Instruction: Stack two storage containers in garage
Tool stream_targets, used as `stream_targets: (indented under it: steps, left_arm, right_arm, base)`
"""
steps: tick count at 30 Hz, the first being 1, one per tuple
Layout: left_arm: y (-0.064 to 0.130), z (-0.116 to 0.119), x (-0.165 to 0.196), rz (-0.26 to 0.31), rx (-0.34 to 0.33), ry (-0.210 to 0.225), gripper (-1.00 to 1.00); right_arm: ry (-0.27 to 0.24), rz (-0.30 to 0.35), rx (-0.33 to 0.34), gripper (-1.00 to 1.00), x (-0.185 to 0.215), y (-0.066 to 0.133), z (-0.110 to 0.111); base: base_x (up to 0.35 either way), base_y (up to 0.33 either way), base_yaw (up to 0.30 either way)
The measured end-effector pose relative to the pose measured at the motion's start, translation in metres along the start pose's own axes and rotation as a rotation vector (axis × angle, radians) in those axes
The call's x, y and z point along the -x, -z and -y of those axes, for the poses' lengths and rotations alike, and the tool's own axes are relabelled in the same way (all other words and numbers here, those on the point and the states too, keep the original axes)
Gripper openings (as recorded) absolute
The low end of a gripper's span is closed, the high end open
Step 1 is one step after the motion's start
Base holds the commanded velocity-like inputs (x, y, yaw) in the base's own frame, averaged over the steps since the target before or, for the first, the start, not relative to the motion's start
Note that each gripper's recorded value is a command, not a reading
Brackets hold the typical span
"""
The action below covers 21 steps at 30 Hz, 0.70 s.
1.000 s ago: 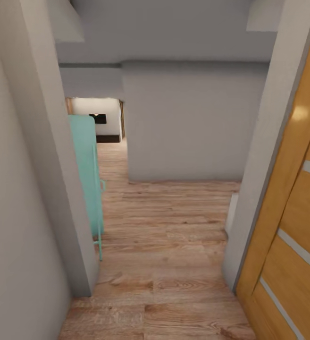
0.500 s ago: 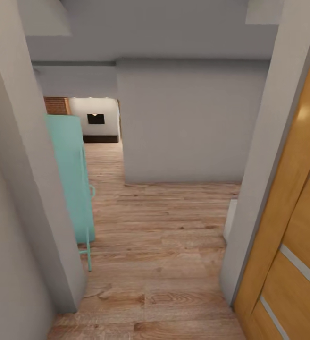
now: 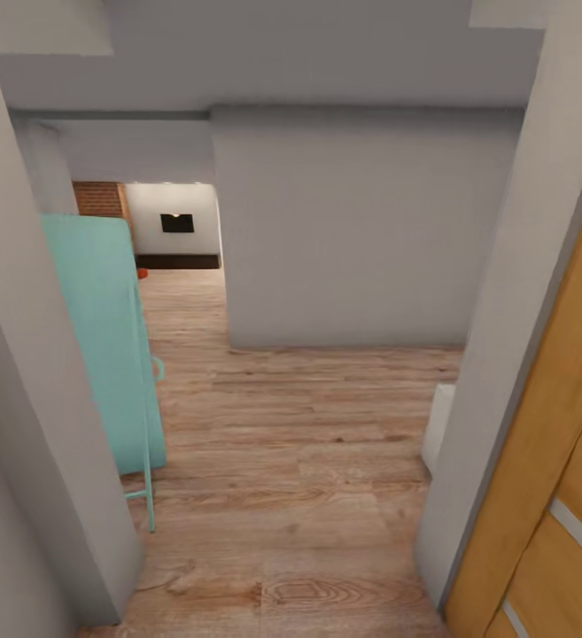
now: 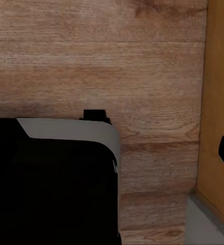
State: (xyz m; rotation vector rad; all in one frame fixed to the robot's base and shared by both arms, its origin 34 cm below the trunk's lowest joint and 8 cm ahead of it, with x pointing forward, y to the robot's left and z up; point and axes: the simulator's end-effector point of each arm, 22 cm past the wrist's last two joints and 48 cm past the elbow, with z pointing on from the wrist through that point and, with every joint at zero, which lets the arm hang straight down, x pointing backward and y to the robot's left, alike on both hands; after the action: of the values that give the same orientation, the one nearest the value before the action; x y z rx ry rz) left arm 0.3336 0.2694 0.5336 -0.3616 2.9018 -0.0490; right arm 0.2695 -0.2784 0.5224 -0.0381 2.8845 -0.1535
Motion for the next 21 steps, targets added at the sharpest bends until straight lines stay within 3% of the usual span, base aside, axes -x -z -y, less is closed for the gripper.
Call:
stream_targets:
  steps: [21]
  left_arm:
    - [0.0,-0.0003,-0.0003,-0.001,0.0,0.0,1.0]
  right_arm:
    - [0.0,-0.004,0.001,1.0,-0.0008,0.0001,-0.0009]
  base:
    - [0.324,0.0,0.0]
